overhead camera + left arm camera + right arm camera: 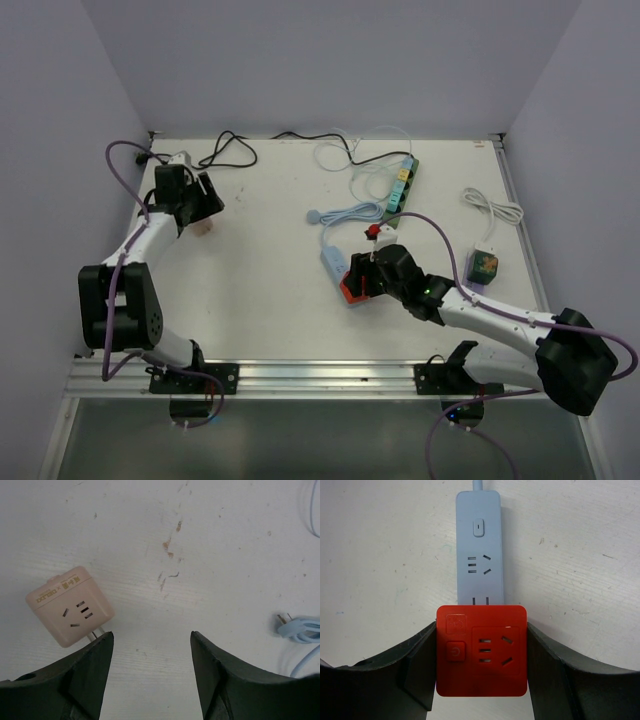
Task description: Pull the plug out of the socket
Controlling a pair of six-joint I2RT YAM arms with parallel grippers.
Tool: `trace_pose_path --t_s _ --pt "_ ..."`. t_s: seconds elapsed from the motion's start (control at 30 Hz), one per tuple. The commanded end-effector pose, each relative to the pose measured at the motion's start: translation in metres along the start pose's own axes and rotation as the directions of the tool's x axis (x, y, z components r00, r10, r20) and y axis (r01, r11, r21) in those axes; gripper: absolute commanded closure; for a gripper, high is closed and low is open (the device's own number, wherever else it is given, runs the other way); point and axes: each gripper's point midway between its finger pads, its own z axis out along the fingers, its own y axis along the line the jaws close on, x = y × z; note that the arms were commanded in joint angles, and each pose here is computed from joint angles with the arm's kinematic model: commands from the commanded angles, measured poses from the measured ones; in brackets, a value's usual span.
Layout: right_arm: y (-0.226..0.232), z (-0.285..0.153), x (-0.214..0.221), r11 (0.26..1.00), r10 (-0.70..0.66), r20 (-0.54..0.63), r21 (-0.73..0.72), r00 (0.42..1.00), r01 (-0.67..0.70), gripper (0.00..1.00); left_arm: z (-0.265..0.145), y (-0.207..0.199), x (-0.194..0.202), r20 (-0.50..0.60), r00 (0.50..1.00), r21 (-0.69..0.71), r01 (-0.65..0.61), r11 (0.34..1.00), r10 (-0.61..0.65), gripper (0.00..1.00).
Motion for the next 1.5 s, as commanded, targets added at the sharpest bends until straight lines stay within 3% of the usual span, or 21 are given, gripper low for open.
trace_pose_path --t_s 0.0,0.13,0.33,0.53,0.7,1.0,1.27,1.43,1.47 --pt "0.015 -0.004 -0.031 0.999 -0.008 0.082 -0.044 0.997 0.012 1.00 -0.021 -0.042 -0.027 0.110 0.993 0.166 -0.053 0.985 0.035 0.33" --pt "0.039 -0.012 -0.037 0.983 -0.032 0.100 -0.176 0.995 0.050 1.00 -0.031 -0.101 0.003 0.094 0.983 0.310 -0.177 0.934 0.155 0.32" --pt "0.057 -0.020 -0.049 0.966 0.017 0.125 -0.256 0.992 0.015 1.00 -0.046 -0.147 0.054 -0.009 0.985 0.516 -0.143 0.844 0.172 0.31" --pt "0.067 -0.012 -0.047 0.954 0.082 0.100 -0.296 0.992 -0.049 1.00 -0.054 -0.182 0.110 -0.101 0.959 0.550 -0.168 0.818 0.265 0.30" --pt "0.071 -0.009 -0.049 0.942 0.143 0.109 -0.319 0.984 -0.102 1.00 -0.066 -0.193 0.147 -0.163 0.953 0.562 -0.123 0.818 0.255 0.29" --pt "0.074 -0.028 -0.066 0.924 0.224 0.177 -0.350 0.958 -0.152 1.00 -0.070 -0.183 0.185 -0.211 0.946 0.521 -0.103 0.847 0.245 0.27" --pt "0.089 -0.033 -0.060 0.899 0.247 0.159 -0.407 0.956 -0.165 1.00 -0.068 -0.214 0.185 -0.189 0.964 0.592 -0.038 0.805 0.185 0.23" --pt "0.100 -0.038 -0.062 0.880 0.286 0.177 -0.437 0.942 -0.185 1.00 -0.070 -0.234 0.191 -0.196 0.967 0.630 -0.003 0.777 0.163 0.33" --pt "0.101 -0.039 -0.064 0.878 0.293 0.186 -0.441 0.938 -0.186 1.00 -0.071 -0.235 0.193 -0.197 0.966 0.633 -0.003 0.774 0.165 0.44"
